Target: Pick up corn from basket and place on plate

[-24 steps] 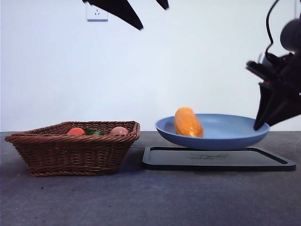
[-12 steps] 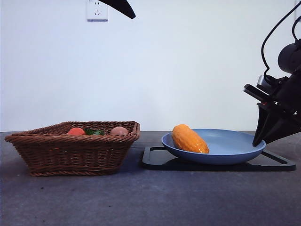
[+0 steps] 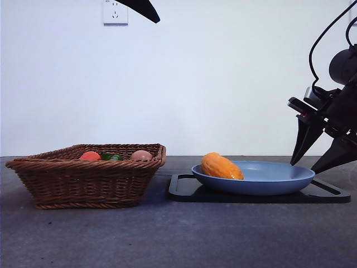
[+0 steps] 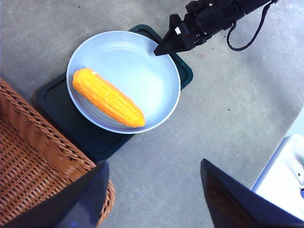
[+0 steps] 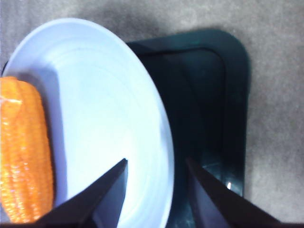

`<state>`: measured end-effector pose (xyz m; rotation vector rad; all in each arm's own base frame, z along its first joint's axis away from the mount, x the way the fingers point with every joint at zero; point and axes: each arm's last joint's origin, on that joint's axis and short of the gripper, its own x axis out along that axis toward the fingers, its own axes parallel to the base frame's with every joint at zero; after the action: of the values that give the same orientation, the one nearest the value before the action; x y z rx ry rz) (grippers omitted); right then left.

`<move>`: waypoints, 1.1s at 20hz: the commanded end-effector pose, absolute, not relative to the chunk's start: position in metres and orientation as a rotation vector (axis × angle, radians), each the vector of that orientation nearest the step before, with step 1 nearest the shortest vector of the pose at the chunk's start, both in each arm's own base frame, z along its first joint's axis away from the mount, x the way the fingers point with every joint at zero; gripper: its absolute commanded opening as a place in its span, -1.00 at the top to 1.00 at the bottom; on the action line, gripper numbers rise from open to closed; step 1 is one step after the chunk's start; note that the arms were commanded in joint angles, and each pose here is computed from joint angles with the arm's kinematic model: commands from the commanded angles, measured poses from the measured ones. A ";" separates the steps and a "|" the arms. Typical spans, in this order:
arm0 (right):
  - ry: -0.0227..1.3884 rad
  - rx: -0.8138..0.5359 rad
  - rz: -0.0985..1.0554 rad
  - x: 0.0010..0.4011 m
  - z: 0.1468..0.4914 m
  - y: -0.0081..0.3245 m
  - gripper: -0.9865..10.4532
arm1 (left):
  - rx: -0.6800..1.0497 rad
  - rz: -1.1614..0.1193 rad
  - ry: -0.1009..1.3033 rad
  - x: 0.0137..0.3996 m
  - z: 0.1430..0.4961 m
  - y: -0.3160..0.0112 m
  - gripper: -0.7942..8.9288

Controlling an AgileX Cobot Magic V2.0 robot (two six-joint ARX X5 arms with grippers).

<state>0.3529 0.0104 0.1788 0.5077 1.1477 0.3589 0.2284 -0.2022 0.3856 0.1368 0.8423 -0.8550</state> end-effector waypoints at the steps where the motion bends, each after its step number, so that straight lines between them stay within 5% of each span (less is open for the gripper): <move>1: 1.094 0.500 0.367 0.351 0.202 0.008 0.47 | 0.149 -0.867 0.814 0.229 0.391 -0.204 0.19; 12: 1.010 0.272 0.536 0.229 0.321 0.026 0.48 | 0.178 -0.880 0.804 0.229 0.391 -0.204 0.23; 15: 1.007 0.216 0.594 0.195 0.337 0.033 0.55 | 0.181 -0.880 0.807 0.228 0.391 -0.203 0.41; 18: 0.977 0.136 0.664 0.175 0.345 0.039 0.83 | 0.184 -0.879 0.816 0.228 0.390 -0.203 0.79; 22: 0.968 0.121 0.684 0.171 0.347 0.041 0.82 | 0.192 -0.880 0.825 0.227 0.389 -0.203 0.82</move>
<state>0.1688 0.0403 0.3423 0.1402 0.9897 0.6716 0.2269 -0.2007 0.3836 0.1838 0.8534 -0.8697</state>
